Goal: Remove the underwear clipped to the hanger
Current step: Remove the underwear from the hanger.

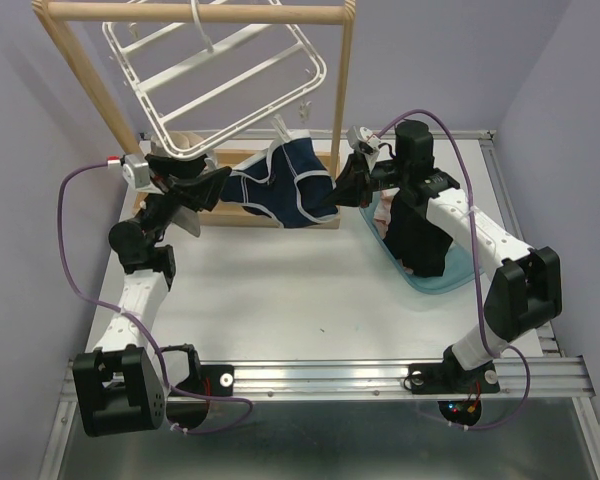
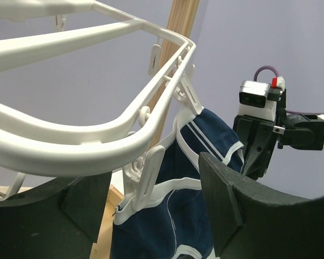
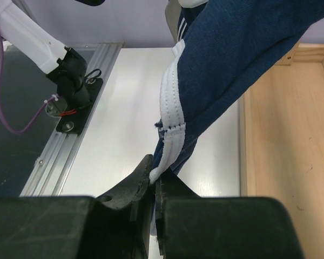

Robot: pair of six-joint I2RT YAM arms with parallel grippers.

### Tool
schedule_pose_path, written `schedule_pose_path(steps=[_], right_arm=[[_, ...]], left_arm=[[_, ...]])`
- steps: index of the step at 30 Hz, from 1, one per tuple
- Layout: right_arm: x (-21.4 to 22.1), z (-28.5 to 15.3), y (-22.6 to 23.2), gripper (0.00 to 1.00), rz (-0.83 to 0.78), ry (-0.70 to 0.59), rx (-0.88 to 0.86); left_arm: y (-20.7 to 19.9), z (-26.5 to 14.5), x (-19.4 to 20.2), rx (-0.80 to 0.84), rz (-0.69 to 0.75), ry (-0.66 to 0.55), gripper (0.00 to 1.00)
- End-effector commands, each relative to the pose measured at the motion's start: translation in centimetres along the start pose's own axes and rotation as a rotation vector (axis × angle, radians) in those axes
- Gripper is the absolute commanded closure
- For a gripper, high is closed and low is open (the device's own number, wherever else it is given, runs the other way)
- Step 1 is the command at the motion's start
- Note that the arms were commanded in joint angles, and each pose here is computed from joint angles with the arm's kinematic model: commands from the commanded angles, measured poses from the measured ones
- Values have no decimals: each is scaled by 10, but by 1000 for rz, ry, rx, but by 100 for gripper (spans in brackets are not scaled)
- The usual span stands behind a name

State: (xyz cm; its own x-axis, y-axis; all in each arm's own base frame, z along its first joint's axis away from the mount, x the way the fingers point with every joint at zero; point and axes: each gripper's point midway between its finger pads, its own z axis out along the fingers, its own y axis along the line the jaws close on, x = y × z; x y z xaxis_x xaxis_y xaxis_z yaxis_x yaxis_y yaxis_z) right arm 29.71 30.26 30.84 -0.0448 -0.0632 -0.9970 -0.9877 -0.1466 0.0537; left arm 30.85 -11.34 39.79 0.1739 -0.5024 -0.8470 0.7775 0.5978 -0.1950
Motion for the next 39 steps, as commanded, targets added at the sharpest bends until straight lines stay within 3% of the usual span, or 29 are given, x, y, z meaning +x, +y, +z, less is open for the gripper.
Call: schedule_pose_path(steps=[1, 4, 7, 8, 11, 17, 21, 23, 24, 26, 28, 29, 39], right_arm=[[-35, -5, 12, 97, -76, -26, -22], [-34, -5, 13, 97, -74, -26, -22], [-33, -5, 13, 97, -71, -25, -23], [-33, -5, 13, 97, -73, -25, -26], [-32, -5, 13, 97, -70, -24, -24], [-30, -5, 11, 97, -67, -23, -23], [-28, -5, 10, 97, -65, -22, -20], [-28, -5, 10, 97, -64, -22, -18], [-29, -5, 10, 97, -68, -22, -17], [-29, -5, 9, 97, -68, -21, -12], [-27, -5, 9, 97, -65, -20, -9], [-27, -5, 8, 96, -68, -19, -3], [-23, -8, -14, 95, -53, 0, 132]], left_arm=[[-123, -20, -98, 431, 553, -463, 25], [-124, -19, -100, 427, 551, -481, 28], [-125, -19, -102, 427, 551, -491, 38], [-124, -20, -102, 422, 551, -494, 53], [-126, -22, -106, 412, 552, -516, 73], [-128, -23, -105, 419, 549, -510, 85], [-129, -23, -103, 422, 545, -506, 86], [-129, -24, -103, 420, 544, -504, 82], [-129, -25, -103, 417, 535, -506, 61], [-129, -27, -100, 416, 518, -499, 34], [-131, -29, -100, 410, 503, -490, 12], [-130, -31, -97, 400, 491, -480, 7], [-106, -42, -92, 87, 459, -345, 7]])
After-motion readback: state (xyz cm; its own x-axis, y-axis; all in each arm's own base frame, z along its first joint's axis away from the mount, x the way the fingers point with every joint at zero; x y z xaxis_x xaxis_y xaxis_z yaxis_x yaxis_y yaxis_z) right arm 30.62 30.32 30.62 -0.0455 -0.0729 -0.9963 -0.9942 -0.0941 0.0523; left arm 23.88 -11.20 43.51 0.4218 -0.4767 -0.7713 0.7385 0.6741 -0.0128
